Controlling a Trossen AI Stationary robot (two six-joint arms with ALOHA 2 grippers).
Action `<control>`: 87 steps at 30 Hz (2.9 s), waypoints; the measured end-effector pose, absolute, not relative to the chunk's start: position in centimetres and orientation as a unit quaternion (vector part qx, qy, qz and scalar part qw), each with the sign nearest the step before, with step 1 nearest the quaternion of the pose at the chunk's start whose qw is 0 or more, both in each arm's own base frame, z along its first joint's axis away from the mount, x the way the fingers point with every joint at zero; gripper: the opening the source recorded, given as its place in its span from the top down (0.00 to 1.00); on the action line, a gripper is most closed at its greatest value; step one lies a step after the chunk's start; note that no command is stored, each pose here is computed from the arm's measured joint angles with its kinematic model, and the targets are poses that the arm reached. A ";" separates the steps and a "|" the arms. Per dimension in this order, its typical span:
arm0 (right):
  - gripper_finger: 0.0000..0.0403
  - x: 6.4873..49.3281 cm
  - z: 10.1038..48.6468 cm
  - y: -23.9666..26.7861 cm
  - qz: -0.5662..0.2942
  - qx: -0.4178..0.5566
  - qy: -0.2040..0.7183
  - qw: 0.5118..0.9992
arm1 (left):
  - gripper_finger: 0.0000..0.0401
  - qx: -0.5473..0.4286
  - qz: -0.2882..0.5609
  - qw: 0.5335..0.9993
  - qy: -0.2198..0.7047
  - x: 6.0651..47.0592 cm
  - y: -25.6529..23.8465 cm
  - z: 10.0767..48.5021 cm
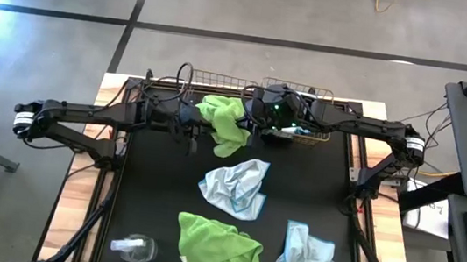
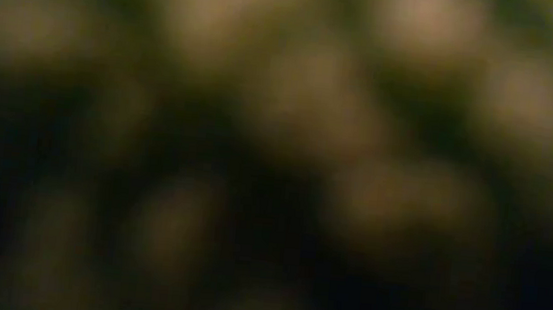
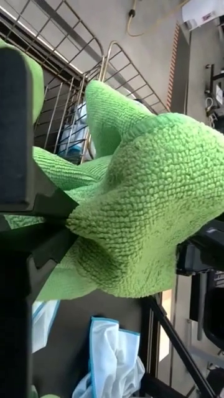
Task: Sort microfiber towel by color & place in baskets
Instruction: Put the green microfiber cloth into the left wire basket
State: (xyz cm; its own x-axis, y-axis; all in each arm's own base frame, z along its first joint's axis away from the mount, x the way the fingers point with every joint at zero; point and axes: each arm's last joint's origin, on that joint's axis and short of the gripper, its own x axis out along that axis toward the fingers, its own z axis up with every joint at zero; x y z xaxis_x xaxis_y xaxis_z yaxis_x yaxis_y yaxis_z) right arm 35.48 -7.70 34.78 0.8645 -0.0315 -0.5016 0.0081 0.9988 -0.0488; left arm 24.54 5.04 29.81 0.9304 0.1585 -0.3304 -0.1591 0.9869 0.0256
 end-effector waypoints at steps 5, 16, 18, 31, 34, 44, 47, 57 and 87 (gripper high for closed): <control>0.94 35.5 34.8 -7.7 -0.015 -0.022 0.261 0.965 | 1.00 -0.001 0.081 0.982 0.169 24.6 5.0 29.8; 0.65 35.4 34.7 -7.8 -0.015 -0.024 0.263 0.964 | 1.00 -0.001 0.080 0.982 0.172 24.6 5.0 29.7; 0.59 35.4 34.7 -7.8 -0.015 -0.025 0.263 0.964 | 1.00 -0.001 0.081 0.982 0.172 24.6 5.0 29.7; 0.46 34.7 34.5 -8.8 -0.187 -0.080 0.309 0.929 | 1.00 0.000 0.089 0.980 0.176 24.4 5.5 29.6; 0.47 34.5 34.7 -9.0 -0.231 -0.100 0.312 0.916 | 1.00 0.003 0.128 0.976 0.176 24.2 6.2 29.7; 0.47 34.1 34.5 -9.0 -0.250 -0.105 0.332 0.904 | 1.00 0.012 0.247 0.956 0.159 22.9 10.1 30.1; 0.47 34.1 34.4 -9.0 -0.251 -0.100 0.334 0.903 | 1.00 0.012 0.270 0.953 0.138 22.5 11.2 30.6; 0.47 34.1 34.4 -9.0 -0.253 -0.096 0.333 0.903 | 1.00 0.050 0.305 0.948 0.079 22.0 12.9 35.0; 0.47 33.7 33.9 -8.9 -0.248 -0.094 0.360 0.895 | 1.00 0.046 0.274 0.918 0.284 28.1 17.5 33.3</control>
State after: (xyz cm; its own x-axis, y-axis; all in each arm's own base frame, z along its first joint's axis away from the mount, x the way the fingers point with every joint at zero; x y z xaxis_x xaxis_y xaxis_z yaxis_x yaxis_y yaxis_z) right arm 33.74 -8.95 33.87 0.6181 -0.5119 -0.5966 0.3765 0.8590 -0.3470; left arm 28.06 17.51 33.29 0.6881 0.5289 -0.4967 -0.4769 0.8456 0.2397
